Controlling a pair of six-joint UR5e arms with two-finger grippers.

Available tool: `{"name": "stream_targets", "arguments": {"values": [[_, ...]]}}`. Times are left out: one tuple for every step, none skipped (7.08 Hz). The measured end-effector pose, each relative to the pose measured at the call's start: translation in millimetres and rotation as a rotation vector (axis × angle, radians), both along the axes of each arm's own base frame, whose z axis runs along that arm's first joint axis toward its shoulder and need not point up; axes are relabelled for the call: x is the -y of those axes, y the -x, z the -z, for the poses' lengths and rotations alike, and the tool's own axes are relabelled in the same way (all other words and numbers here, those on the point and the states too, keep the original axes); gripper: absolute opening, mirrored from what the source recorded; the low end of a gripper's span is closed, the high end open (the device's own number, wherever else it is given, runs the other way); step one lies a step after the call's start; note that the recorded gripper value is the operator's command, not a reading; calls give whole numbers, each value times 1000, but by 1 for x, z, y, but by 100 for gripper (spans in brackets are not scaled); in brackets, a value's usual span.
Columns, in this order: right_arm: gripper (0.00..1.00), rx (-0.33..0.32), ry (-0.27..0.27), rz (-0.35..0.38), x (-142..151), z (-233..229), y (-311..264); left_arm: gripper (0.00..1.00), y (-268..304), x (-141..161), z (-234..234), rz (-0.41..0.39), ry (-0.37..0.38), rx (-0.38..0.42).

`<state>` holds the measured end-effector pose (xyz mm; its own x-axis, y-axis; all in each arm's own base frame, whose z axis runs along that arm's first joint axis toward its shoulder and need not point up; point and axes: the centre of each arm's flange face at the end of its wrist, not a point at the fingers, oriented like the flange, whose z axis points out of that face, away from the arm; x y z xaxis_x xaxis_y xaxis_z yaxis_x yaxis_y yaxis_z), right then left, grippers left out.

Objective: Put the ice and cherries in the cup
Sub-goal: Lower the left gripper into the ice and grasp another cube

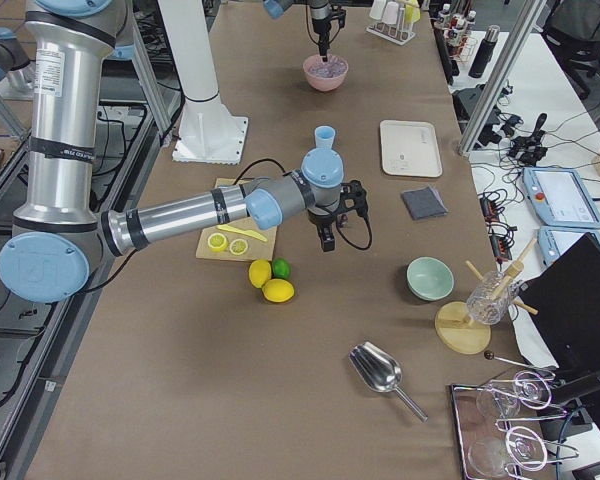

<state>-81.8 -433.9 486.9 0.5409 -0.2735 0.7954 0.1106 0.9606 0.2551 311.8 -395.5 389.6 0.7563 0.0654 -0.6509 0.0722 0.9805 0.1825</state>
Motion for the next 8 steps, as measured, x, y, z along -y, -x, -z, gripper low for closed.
{"name": "stream_targets", "arguments": {"values": [[100, 1, -3, 1, 0, 2, 0, 67, -6, -5, -5, -10, 8, 9], [100, 2, -4, 1, -1, 2, 0, 66, -14, -6, -10, -21, 12, 17], [100, 2, -4, 1, -2, 3, 0, 66, -22, -6, -14, -31, 15, 22], [100, 3, -4, 1, -3, 3, 0, 64, -29, -7, -16, -41, 17, 27], [100, 3, -4, 2, -3, 3, -1, 63, -34, -7, -17, -47, 19, 29], [100, 3, -4, 2, -3, 3, -1, 63, -38, -6, -19, -50, 20, 31], [100, 3, -4, 2, -3, 3, -1, 63, -39, -5, -21, -51, 22, 35], [100, 5, -6, 2, -3, 4, -1, 63, -42, -4, -22, -53, 23, 37]]}}
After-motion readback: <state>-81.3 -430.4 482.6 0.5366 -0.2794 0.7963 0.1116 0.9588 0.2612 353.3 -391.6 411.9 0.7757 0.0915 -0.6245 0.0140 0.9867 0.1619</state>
